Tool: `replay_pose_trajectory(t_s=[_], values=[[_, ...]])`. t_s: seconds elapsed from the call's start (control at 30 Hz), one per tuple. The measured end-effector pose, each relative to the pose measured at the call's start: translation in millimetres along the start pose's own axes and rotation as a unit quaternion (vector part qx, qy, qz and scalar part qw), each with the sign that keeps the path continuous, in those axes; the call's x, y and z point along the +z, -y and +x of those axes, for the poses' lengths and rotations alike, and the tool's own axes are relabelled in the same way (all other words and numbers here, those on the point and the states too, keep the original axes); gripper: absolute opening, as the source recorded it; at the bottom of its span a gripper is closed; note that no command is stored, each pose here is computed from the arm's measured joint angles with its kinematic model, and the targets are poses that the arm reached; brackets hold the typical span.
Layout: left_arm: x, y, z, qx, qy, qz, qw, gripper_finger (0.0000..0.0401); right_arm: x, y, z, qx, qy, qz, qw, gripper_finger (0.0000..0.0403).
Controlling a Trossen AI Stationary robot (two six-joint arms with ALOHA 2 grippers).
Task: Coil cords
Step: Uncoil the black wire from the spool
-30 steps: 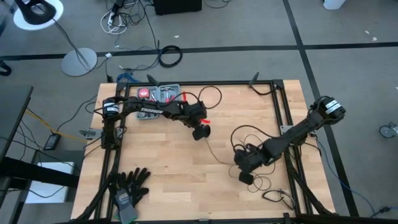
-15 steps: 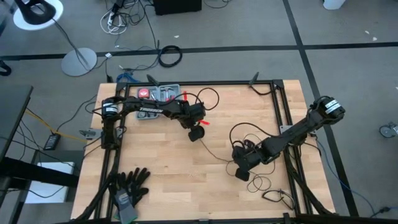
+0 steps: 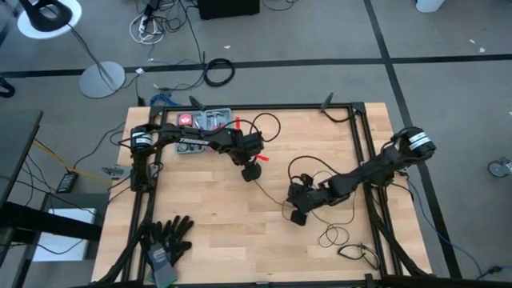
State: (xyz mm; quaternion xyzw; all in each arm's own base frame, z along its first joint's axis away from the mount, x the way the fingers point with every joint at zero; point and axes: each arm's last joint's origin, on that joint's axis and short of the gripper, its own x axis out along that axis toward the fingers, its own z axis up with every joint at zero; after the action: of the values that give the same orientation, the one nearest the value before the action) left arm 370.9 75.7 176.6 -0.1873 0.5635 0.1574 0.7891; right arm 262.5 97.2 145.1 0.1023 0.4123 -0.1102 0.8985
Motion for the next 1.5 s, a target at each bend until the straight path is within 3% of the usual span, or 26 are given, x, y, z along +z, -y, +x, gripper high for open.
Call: replay_pose_trajectory(t_s=[0.13,0.43,0.7,0.83,0.97,1.13,1.5], values=[[0.9,-0.4,0.0,0.016,0.009,0.001,1.0,0.0294,7.5,6.4,11.3,-0.021,0.031,0.012,0.999,0.0015],[3.7,-0.4,0.0,0.021,0.026,0.0,0.999,0.0294,31.0,11.2,47.6,0.007,0.143,-0.001,0.99,0.0066],[3.5,-0.3,0.1,0.021,0.025,0.001,0.999,0.0294,23.6,11.7,82.9,0.003,0.104,-0.011,0.995,0.014],[4.0,0.0,0.2,0.02,0.027,0.001,0.999,0.0294,24.4,8.1,88.5,-0.003,0.092,-0.033,0.995,0.0156],[3.8,0.1,0.2,0.02,0.027,0.002,0.999,0.0294,20.8,6.3,87.1,-0.01,0.065,-0.046,0.997,0.0125],[3.5,0.0,0.2,0.021,0.025,0.002,0.999,0.0294,16.1,2.3,84.1,-0.001,0.049,-0.056,0.997,0.0016],[2.8,-0.7,0.2,0.025,0.021,0.002,0.999,0.0294,8.3,-2.9,34.4,0.007,-0.049,-0.045,0.998,0.0001]])
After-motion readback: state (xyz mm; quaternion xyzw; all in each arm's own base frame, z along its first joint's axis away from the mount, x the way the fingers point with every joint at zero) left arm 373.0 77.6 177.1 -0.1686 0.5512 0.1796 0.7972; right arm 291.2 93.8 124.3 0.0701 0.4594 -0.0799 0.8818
